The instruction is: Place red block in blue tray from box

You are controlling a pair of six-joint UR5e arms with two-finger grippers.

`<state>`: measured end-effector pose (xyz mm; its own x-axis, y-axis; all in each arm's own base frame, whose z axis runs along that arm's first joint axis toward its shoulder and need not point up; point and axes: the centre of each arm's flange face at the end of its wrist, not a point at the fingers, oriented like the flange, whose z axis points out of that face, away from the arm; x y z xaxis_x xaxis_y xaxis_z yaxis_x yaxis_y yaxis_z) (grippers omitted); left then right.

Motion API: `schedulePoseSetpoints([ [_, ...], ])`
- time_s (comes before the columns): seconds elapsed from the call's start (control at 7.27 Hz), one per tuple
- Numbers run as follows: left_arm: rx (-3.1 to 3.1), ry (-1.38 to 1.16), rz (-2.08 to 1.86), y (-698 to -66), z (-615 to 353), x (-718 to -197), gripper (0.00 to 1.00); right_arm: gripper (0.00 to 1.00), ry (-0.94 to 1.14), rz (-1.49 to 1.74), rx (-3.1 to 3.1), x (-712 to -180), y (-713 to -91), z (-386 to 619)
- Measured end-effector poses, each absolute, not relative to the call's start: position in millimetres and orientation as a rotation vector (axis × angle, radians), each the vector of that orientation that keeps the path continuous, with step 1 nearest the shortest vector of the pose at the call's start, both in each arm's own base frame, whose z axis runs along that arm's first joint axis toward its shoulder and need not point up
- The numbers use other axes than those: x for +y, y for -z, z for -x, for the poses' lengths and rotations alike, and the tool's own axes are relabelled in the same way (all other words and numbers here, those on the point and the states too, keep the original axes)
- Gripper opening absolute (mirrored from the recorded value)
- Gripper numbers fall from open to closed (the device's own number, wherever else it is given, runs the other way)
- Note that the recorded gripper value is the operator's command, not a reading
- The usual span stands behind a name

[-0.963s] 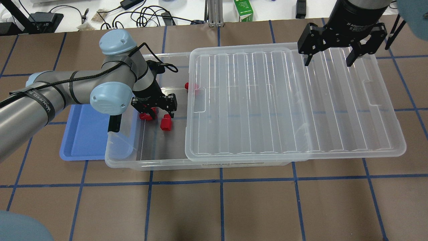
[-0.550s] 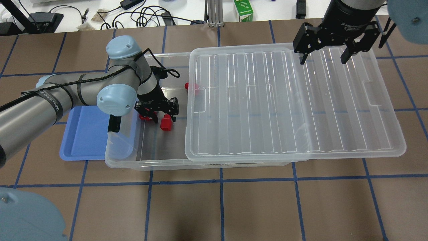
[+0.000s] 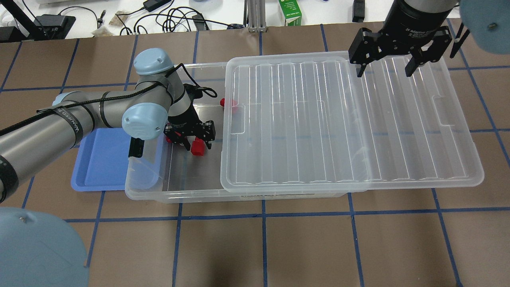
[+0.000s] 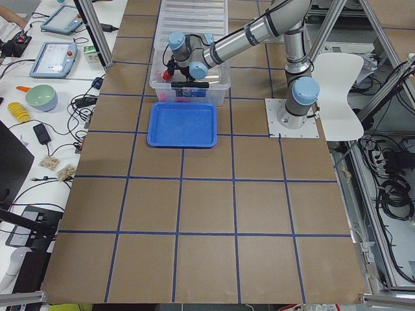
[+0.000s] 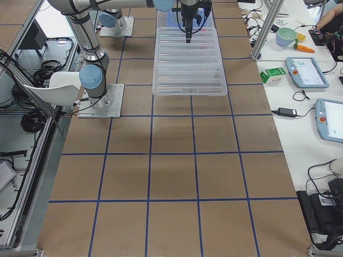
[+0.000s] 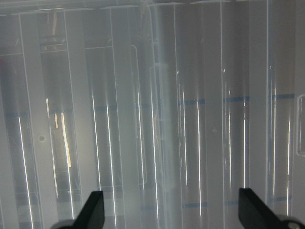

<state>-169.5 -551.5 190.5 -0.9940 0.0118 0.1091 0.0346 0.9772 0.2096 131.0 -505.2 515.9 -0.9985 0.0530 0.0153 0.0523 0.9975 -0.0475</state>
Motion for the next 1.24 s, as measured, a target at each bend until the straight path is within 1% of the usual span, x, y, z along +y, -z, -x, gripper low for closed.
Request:
schedulePoseSetpoints([
  [0.28, -3.013, 0.355, 0.04, -180.6, 169.5, -545.4, 0.0, 1.0, -0.075, 0.082, -3.126, -505.4, -516.0, -131.3],
  [0.69, -3.017, 0.329, 0.033, -187.4, 167.6, -550.1, 0.0, 1.0, -0.124, 0.083, -3.129, -509.9, -517.7, -130.8],
  [0.96, -3.02, 0.258, 0.03, -216.7, 165.4, -564.9, 0.0, 1.0, -0.136, 0.086, -3.13, -511.8, -517.4, -130.4],
  [1.24, -3.02, 0.251, 0.029, -264.8, 165.7, -581.2, 0.0, 1.0, -0.137, 0.085, -3.129, -512.1, -517.1, -130.2],
])
